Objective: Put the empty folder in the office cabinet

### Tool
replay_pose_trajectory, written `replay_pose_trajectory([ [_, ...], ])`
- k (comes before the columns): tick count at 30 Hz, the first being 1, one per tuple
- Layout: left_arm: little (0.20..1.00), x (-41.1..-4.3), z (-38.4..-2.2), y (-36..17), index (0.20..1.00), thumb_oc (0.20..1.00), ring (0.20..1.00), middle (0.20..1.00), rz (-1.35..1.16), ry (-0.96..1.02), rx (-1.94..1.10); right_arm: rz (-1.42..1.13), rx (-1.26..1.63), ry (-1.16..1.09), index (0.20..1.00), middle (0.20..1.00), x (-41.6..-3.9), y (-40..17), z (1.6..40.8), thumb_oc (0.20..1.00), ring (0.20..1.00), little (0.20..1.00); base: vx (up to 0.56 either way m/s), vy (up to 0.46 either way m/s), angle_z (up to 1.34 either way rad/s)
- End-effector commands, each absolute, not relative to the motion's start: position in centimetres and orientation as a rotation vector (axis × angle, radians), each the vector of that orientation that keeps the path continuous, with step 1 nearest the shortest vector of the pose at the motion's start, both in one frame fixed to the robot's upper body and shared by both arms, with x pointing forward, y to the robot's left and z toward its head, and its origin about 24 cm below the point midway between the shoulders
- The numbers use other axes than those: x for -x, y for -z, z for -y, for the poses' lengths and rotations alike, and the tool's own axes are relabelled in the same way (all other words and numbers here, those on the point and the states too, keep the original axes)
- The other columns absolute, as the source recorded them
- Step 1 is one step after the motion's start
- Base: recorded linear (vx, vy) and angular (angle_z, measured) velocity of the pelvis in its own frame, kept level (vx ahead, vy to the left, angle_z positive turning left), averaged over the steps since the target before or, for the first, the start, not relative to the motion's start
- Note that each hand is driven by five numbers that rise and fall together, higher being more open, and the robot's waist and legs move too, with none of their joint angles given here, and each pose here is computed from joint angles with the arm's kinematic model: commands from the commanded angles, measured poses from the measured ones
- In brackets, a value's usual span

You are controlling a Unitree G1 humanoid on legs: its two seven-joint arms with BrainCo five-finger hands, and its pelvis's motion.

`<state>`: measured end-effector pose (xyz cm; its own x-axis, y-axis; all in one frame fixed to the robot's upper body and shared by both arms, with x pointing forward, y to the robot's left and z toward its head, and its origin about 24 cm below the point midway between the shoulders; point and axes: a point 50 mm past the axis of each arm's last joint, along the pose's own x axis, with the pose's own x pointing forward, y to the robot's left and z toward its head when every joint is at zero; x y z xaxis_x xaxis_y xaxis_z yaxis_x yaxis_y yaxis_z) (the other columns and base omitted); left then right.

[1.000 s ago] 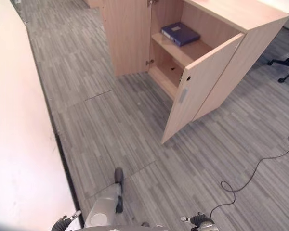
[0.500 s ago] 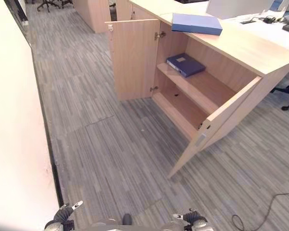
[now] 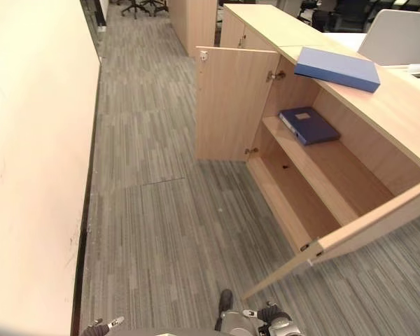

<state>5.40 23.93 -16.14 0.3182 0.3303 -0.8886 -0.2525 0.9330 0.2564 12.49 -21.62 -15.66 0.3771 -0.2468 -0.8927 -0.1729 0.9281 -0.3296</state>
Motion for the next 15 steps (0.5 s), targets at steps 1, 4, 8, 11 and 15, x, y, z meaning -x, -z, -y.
replay_pose_trajectory([
  [1,1.0,-7.6,-25.3,15.4,1.0,1.0,1.0,1.0,-1.112,-0.375,-0.141,-1.15,0.414,0.018,1.0,1.0,-13.7,15.4,21.1,1.0,1.0,1.0,0.1,-0.085,-0.03],
  [4,1.0,-7.9,-25.4,15.3,1.0,1.0,1.0,1.0,-1.108,-0.373,-0.144,-1.144,0.413,0.001,1.0,1.0,-13.8,15.3,20.9,1.0,1.0,1.0,0.09,-0.084,0.21],
  [8,1.0,-8.3,-25.5,15.2,1.0,1.0,1.0,1.0,-1.094,-0.366,-0.153,-1.128,0.413,-0.017,1.0,1.0,-14.2,15.2,20.8,1.0,1.0,1.0,0.12,-0.127,0.2],
  [11,1.0,-8.8,-25.5,15.0,1.0,1.0,1.0,1.0,-1.08,-0.358,-0.155,-1.113,0.422,-0.035,1.0,1.0,-14.5,15.1,20.6,1.0,1.0,1.0,0.15,-0.167,0.35],
  [15,1.0,-9.7,-25.5,14.8,1.0,1.0,1.0,1.0,-1.05,-0.353,-0.151,-1.102,0.431,-0.047,1.0,1.0,-14.8,15.0,20.5,1.0,1.0,1.0,0.13,-0.205,0.3],
])
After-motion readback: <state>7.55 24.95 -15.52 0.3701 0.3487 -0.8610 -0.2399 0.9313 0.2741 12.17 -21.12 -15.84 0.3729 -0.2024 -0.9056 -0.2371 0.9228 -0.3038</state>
